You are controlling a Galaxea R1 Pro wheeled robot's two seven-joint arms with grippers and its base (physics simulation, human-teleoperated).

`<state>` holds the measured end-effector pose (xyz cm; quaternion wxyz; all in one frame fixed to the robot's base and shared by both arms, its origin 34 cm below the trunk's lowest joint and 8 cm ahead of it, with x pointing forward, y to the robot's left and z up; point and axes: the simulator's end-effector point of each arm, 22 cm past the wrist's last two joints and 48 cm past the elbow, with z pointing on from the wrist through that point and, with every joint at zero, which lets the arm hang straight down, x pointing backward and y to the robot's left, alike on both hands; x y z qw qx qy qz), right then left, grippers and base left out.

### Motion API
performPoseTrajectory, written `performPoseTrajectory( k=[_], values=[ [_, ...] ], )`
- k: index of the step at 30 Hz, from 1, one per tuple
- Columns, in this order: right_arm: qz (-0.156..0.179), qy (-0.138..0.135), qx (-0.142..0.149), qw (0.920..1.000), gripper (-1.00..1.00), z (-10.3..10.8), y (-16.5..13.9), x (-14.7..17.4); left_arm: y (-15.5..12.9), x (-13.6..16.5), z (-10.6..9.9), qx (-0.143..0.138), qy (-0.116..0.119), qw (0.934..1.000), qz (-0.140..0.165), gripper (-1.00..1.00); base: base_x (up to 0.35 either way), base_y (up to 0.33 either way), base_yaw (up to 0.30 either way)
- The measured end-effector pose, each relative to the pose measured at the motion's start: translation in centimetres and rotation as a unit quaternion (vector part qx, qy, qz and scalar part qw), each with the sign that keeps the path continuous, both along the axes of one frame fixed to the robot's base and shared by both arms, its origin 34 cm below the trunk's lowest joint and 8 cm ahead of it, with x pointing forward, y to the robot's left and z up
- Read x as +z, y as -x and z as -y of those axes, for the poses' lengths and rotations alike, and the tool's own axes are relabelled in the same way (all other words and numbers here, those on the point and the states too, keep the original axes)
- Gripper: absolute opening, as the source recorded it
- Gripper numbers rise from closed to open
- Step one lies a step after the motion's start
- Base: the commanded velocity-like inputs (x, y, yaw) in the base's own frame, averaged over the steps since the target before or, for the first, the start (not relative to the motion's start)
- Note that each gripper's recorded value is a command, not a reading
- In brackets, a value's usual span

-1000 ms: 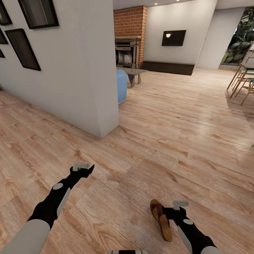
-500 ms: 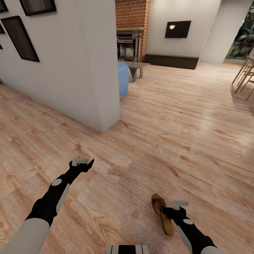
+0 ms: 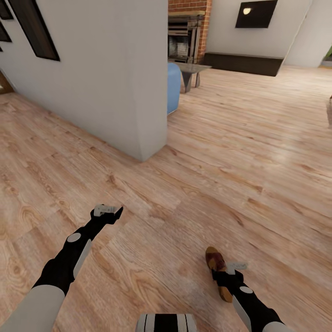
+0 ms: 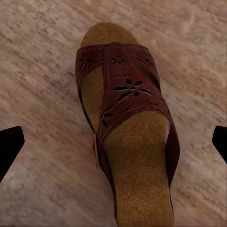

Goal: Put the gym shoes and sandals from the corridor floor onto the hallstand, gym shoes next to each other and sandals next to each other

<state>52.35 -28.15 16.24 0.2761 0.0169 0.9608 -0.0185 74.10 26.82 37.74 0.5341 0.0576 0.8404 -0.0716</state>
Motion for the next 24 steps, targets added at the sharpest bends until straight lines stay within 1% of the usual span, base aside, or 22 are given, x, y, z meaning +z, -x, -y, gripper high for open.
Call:
performPoseTrajectory(
  k=[4, 10, 24],
  values=[
    [-0.011, 0.0, 0.0, 0.9999, 1.0, 0.0, 0.8, -1.0, 0.3, -1.5, 0.0, 0.0, 0.0, 0.9999, -0.011, 1.0, 0.0, 0.0, 0.119],
    [-0.028, 0.001, -0.001, 0.9996, 1.0, 0.2, 2.0, -2.5, 0.8, -3.7, 0.0, 0.0, 0.0, 0.9996, -0.028, 1.0, 0.0, 0.0, 0.037],
    [-0.064, 0.004, -0.002, 0.9979, 1.0, 0.7, 4.8, -5.7, 2.3, -8.8, 0.0, 0.0, 0.0, 0.9978, -0.067, 1.0, 0.0, 0.0, -0.07]
  ],
)
